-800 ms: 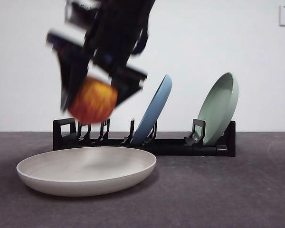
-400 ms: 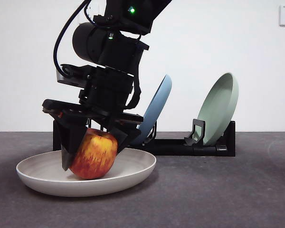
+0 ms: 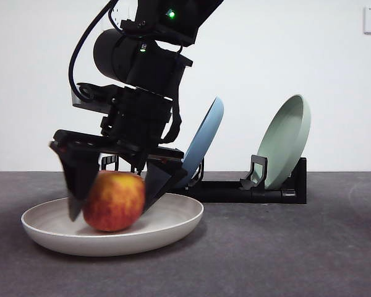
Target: Take the yellow plate from the plate rack,put the plate on the table,take the apple from the table,put the apple in the plate
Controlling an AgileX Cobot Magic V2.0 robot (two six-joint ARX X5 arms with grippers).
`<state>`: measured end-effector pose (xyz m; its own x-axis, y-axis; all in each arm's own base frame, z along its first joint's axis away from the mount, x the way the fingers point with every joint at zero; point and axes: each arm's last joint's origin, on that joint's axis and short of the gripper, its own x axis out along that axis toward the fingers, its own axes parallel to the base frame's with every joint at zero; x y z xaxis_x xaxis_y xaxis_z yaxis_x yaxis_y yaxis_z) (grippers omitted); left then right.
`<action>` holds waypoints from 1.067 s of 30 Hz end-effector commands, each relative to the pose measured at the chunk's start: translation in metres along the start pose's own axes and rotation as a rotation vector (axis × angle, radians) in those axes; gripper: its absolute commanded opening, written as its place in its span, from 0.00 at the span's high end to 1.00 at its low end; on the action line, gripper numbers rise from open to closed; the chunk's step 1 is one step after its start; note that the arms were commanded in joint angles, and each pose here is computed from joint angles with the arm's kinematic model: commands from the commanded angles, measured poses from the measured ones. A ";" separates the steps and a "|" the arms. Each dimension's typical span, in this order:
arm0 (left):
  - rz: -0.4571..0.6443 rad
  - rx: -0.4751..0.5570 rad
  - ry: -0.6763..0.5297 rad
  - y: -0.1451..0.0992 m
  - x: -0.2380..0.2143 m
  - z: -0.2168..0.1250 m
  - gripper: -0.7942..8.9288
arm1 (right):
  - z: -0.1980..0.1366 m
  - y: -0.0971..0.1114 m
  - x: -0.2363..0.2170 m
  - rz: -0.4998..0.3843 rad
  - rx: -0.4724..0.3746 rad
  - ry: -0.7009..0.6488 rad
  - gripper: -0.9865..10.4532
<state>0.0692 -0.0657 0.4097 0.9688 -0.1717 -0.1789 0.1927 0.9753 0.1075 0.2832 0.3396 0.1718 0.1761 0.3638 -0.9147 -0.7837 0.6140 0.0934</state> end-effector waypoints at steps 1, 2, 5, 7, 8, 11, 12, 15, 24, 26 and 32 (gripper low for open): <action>0.003 0.000 0.003 0.000 0.000 -0.001 0.47 | 0.003 0.001 -0.003 -0.003 -0.007 -0.012 0.31; 0.003 0.002 0.005 0.000 0.000 -0.001 0.47 | 0.005 0.001 -0.010 -0.003 -0.009 -0.029 0.31; 0.003 0.004 0.007 0.000 0.001 -0.001 0.47 | 0.010 0.004 -0.036 -0.003 -0.014 -0.087 0.31; 0.003 0.006 0.008 -0.001 0.001 -0.001 0.47 | 0.011 0.005 -0.057 -0.004 -0.016 -0.128 0.31; 0.003 0.017 0.009 -0.002 0.002 -0.001 0.47 | 0.012 0.005 -0.072 -0.006 -0.017 -0.155 0.31; 0.002 0.071 0.013 -0.007 0.007 0.000 0.47 | 0.011 0.004 -0.118 -0.016 -0.036 -0.247 0.38; 0.002 0.081 0.012 -0.008 0.008 0.000 0.47 | 0.010 0.003 -0.132 -0.021 -0.044 -0.273 0.42; -0.006 0.124 0.004 -0.015 0.014 0.003 0.59 | 0.002 -0.002 -0.179 -0.042 -0.049 -0.361 0.58; -0.160 0.267 0.023 -0.043 0.050 0.006 0.93 | -0.057 -0.029 -0.309 -0.173 0.013 -0.591 0.93; -0.205 0.263 0.051 -0.040 0.059 0.004 0.93 | -0.074 -0.038 -0.329 -0.218 0.057 -0.615 0.93; -0.165 0.183 0.146 0.002 0.077 -0.004 0.93 | -0.121 -0.052 -0.351 -0.323 0.162 -0.680 0.93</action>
<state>0.1432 -0.0791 0.3937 0.8900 -0.2960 -0.3469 0.3889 0.8898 0.2385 0.1869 0.0939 0.4472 0.7588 0.4738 -0.4470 -0.5464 0.8365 -0.0407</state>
